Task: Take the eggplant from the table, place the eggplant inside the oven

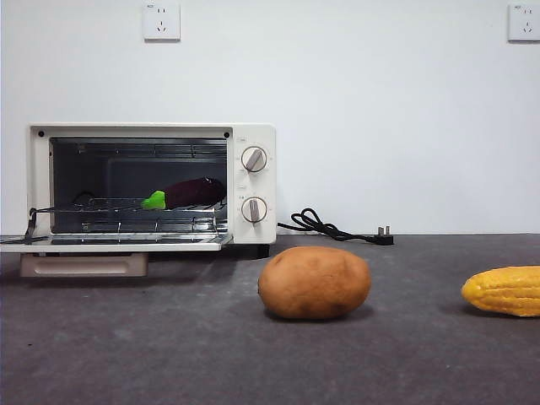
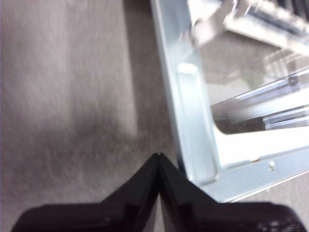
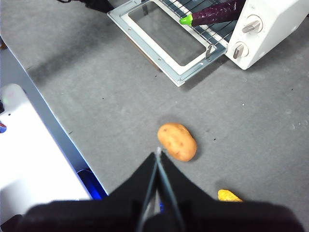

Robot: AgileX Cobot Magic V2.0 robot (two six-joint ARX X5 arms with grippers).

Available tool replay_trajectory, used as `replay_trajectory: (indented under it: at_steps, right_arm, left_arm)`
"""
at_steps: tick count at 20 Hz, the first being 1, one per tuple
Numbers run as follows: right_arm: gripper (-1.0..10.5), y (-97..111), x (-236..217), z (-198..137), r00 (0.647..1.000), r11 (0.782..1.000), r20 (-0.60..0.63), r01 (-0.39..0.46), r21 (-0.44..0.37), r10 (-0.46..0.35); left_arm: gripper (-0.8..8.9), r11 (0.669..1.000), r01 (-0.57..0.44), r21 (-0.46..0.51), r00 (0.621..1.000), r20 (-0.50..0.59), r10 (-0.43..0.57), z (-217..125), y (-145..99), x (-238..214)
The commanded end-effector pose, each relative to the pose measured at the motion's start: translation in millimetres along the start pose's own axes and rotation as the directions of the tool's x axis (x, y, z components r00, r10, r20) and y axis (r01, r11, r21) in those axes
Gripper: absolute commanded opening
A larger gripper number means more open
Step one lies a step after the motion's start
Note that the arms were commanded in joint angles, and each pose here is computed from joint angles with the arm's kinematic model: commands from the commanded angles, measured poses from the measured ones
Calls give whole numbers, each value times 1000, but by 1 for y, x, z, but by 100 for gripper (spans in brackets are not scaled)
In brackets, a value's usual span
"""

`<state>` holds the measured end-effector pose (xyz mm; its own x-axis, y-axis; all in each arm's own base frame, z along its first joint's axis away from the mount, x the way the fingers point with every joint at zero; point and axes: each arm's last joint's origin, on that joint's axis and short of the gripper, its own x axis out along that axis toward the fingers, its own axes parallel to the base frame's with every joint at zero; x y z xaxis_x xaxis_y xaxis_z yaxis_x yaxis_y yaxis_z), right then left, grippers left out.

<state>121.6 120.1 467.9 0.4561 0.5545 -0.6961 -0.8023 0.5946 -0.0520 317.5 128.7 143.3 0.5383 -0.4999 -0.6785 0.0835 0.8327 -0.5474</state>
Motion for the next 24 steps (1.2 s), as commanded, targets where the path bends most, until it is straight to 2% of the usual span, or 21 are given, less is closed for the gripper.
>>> replay_trajectory:
  at_steps: [1, 13, 24]
  right_arm:
    - [-12, 0, 0, -1, 1000, 1000, -13, -2, -5, 2]
    - [-12, 0, 0, -1, 1000, 1000, -14, -2, -3, 2]
    - [-12, 0, 0, -1, 1000, 1000, -13, -2, -3, 2]
  left_arm:
    - [-6, 1000, 16, -18, 1000, -4, -16, -8, 3, 7]
    - [-6, 995, 99, -22, 995, 34, -98, -6, 2, 8]
    - [-6, 966, 259, -15, 962, 90, -256, -1, -1, 4]
